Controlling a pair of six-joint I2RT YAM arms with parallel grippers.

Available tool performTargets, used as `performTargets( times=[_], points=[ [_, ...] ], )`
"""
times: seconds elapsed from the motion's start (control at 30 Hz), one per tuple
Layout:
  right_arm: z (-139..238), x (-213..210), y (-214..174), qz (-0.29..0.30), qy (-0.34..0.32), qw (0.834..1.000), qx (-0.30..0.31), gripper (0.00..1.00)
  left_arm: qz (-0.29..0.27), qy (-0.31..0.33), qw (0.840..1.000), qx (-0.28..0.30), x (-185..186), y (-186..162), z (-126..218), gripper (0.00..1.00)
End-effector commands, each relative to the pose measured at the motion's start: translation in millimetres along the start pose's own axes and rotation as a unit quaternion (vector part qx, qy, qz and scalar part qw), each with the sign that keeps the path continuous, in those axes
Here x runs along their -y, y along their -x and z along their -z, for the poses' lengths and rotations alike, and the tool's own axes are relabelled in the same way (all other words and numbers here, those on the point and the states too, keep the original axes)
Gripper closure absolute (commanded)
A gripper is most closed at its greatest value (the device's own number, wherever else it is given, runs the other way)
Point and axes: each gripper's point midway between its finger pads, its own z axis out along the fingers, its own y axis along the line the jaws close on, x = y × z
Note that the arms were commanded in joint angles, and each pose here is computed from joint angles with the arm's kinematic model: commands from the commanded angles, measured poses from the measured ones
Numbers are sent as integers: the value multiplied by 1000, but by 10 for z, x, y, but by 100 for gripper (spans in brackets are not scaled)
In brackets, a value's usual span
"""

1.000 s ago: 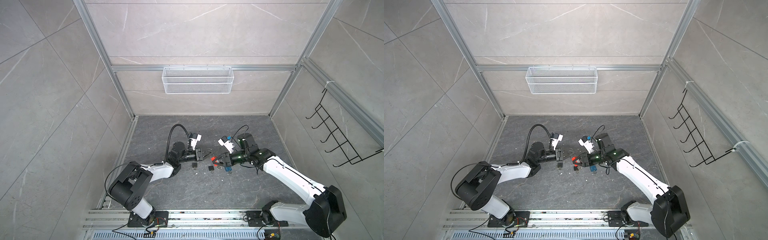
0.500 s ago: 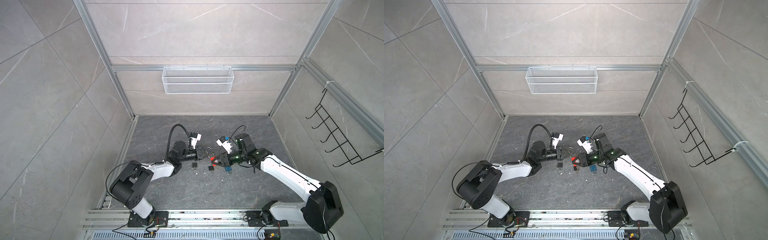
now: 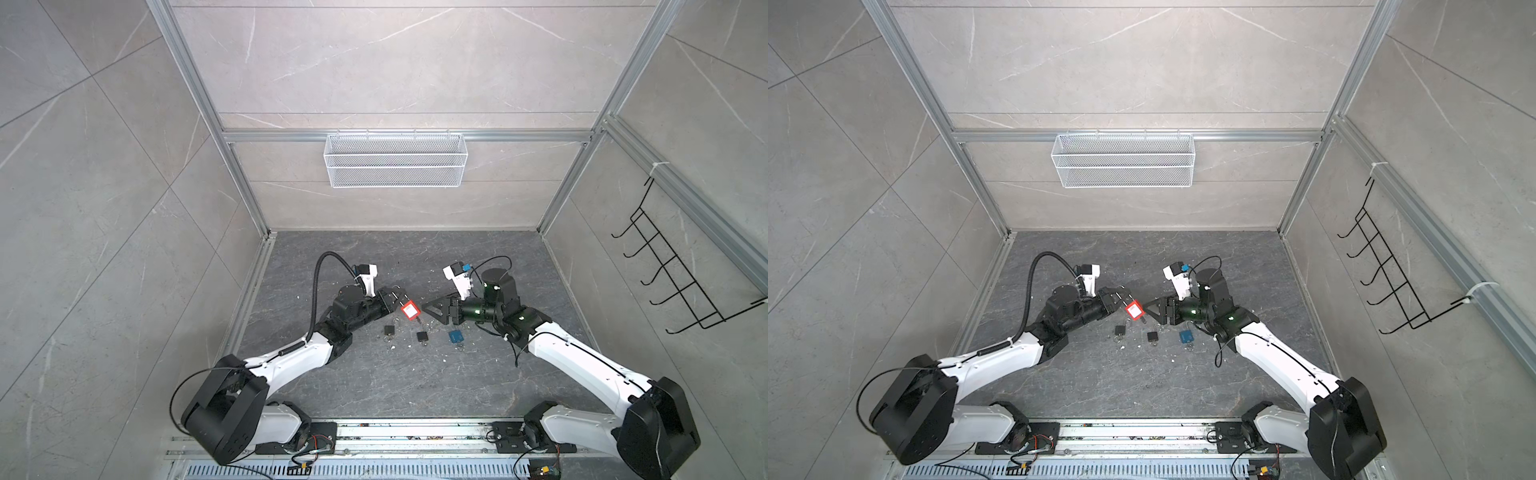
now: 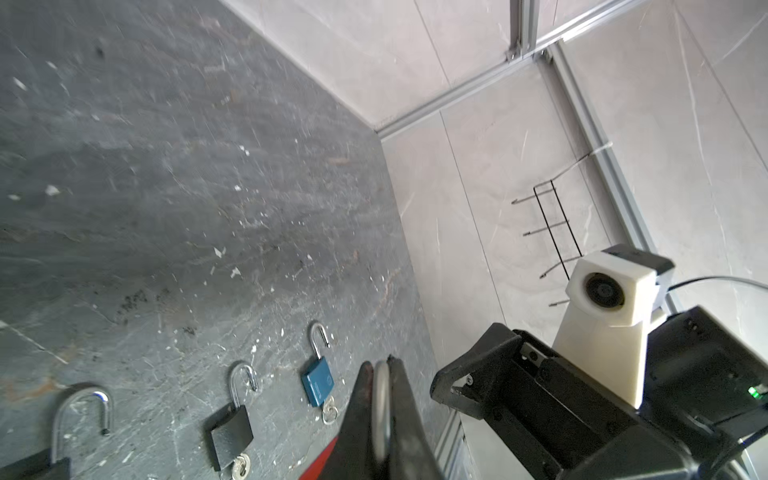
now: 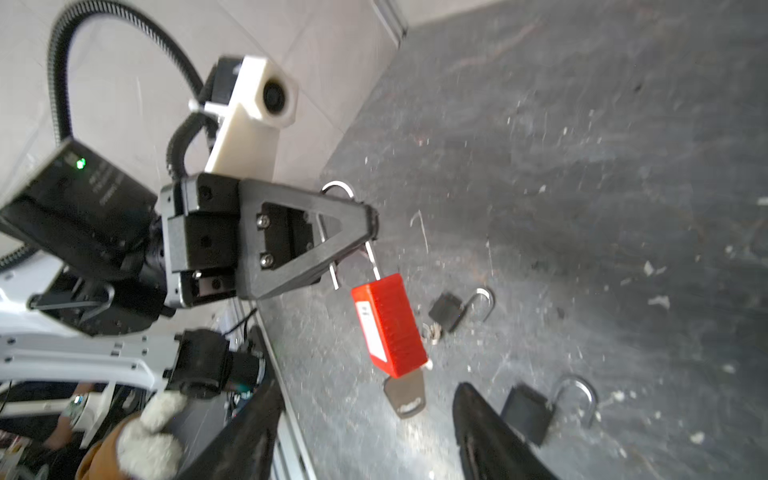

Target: Lock with the key

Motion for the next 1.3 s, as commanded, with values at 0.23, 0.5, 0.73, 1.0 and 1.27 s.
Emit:
performTargets(
  times=[0.23, 0.5, 0.73, 1.0, 1.27],
  points=[
    [158, -405, 658, 144, 76, 969, 186, 43, -24, -52, 991, 119, 744, 614, 531, 100],
    [79, -625, 826, 164, 139, 957, 195, 44, 25, -79, 989, 120, 915, 675, 642, 100],
    [-87, -650, 765, 153, 146, 962, 172, 43, 42, -85, 988, 124, 878, 672, 612, 100],
    [-233, -667, 605, 159, 142, 964, 156, 36, 44, -90, 988, 116, 894, 671, 536, 100],
    [-400, -673, 448, 157, 145, 969, 122, 42, 45, -95, 987, 118, 901, 674, 533, 100]
  ],
)
